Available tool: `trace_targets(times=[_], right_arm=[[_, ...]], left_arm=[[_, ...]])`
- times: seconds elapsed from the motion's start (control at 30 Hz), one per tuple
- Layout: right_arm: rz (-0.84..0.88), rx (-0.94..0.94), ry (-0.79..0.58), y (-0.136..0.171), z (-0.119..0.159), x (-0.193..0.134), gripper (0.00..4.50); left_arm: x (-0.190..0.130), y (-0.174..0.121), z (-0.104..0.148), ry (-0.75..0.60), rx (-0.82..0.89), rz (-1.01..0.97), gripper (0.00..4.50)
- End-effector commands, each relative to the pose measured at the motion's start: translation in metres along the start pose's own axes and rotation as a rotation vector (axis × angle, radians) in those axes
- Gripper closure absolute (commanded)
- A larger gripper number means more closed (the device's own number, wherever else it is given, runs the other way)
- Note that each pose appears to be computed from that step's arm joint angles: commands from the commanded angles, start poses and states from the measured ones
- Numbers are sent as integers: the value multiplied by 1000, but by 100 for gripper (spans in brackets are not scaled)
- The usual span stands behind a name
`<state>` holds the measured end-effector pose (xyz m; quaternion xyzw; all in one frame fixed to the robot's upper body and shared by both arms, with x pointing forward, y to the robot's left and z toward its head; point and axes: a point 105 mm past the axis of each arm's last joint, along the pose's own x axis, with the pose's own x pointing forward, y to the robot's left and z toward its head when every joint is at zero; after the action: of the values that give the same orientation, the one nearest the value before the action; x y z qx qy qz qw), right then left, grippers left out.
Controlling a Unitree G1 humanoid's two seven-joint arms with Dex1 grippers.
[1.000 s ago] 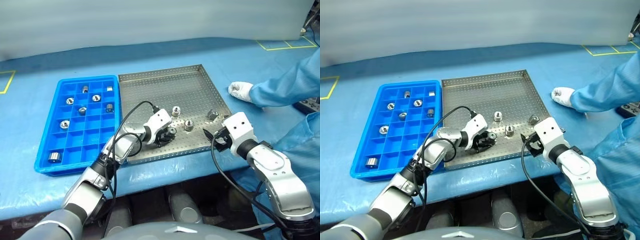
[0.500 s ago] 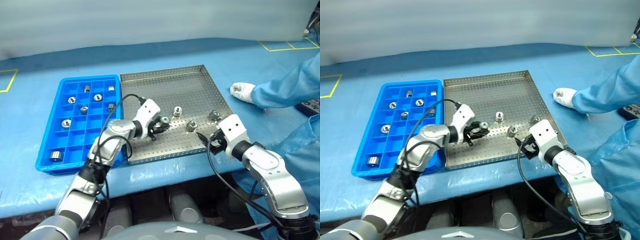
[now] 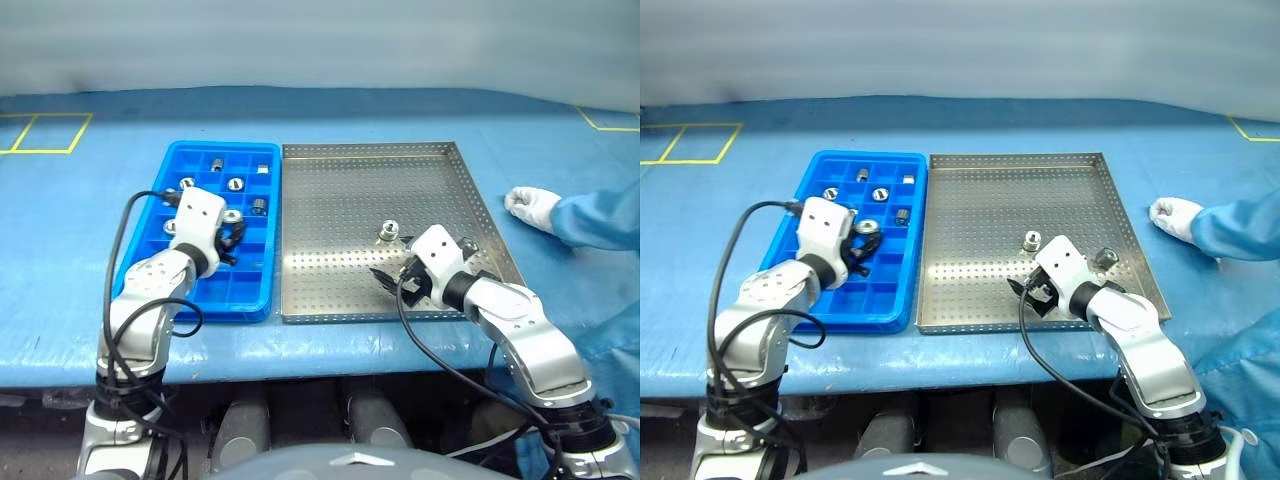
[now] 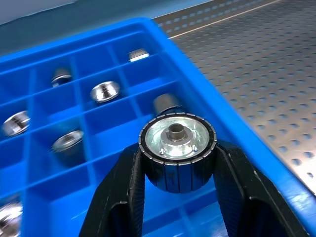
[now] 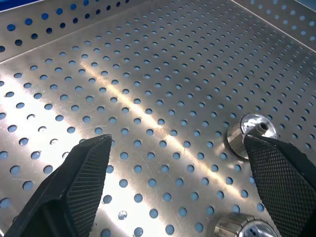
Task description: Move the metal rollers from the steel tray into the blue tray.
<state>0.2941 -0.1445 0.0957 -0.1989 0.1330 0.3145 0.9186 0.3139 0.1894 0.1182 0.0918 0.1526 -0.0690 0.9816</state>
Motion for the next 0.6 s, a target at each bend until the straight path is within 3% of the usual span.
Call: trace_targets(times=[0.03, 0.33, 0.6], right_arm=[[3, -37, -42, -4, 12, 2, 0], [28, -55, -40, -1, 13, 6, 0], [15, -52, -36, -2, 11, 4, 0]], left_arm=[[-13, 17, 5, -35, -3, 130, 284], [-7, 21, -20, 44, -37, 181, 284], [-3, 10, -24, 61, -26, 128, 284]])
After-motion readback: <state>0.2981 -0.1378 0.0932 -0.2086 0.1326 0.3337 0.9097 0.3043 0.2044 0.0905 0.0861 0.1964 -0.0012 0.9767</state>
